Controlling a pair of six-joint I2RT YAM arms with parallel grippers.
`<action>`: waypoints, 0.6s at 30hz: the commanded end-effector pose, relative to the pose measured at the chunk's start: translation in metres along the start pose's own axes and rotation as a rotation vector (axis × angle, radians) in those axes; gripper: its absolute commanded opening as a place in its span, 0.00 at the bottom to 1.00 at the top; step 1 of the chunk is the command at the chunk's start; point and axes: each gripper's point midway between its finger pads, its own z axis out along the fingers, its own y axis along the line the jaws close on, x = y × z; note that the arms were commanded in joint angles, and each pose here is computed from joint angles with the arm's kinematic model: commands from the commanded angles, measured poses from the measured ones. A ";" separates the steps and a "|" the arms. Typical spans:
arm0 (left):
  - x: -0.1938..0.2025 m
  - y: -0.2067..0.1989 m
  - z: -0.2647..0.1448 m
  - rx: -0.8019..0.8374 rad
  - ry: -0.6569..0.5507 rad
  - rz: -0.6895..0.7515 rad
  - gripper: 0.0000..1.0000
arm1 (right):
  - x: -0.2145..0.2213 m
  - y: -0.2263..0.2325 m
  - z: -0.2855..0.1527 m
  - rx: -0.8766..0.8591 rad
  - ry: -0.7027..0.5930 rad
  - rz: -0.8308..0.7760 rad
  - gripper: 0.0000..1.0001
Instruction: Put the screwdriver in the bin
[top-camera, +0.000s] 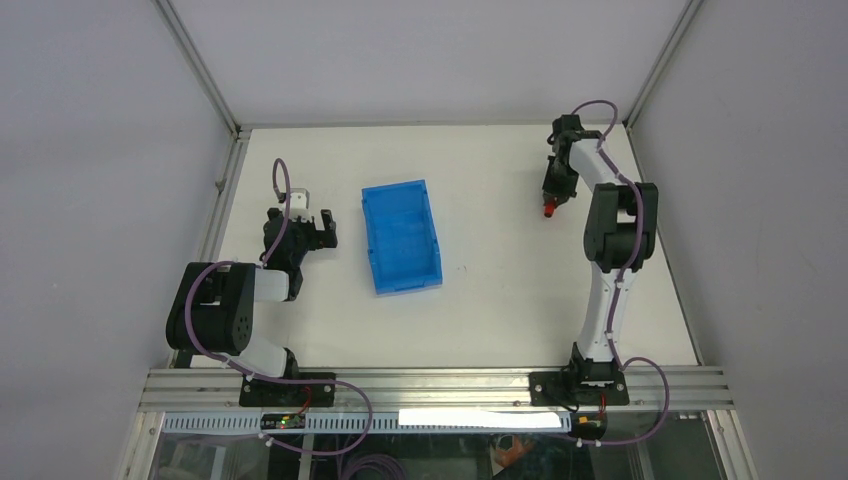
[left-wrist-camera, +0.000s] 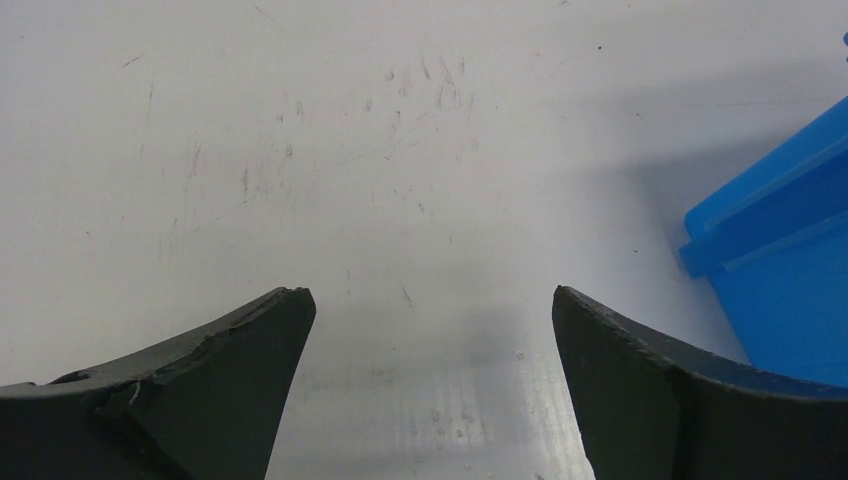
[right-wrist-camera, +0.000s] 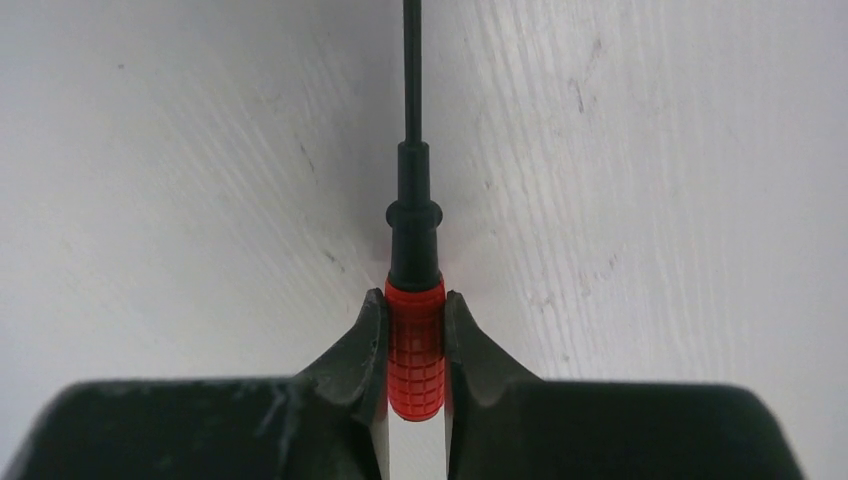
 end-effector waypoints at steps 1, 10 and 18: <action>-0.017 -0.004 0.000 0.009 -0.054 -0.017 0.99 | -0.029 0.008 -0.104 -0.036 -0.180 -0.055 0.00; -0.018 -0.005 0.000 0.010 -0.055 -0.016 0.99 | 0.020 0.109 -0.231 -0.170 -0.405 -0.254 0.00; -0.017 -0.005 0.000 0.010 -0.054 -0.016 0.99 | 0.106 0.237 -0.295 -0.448 -0.524 -0.435 0.00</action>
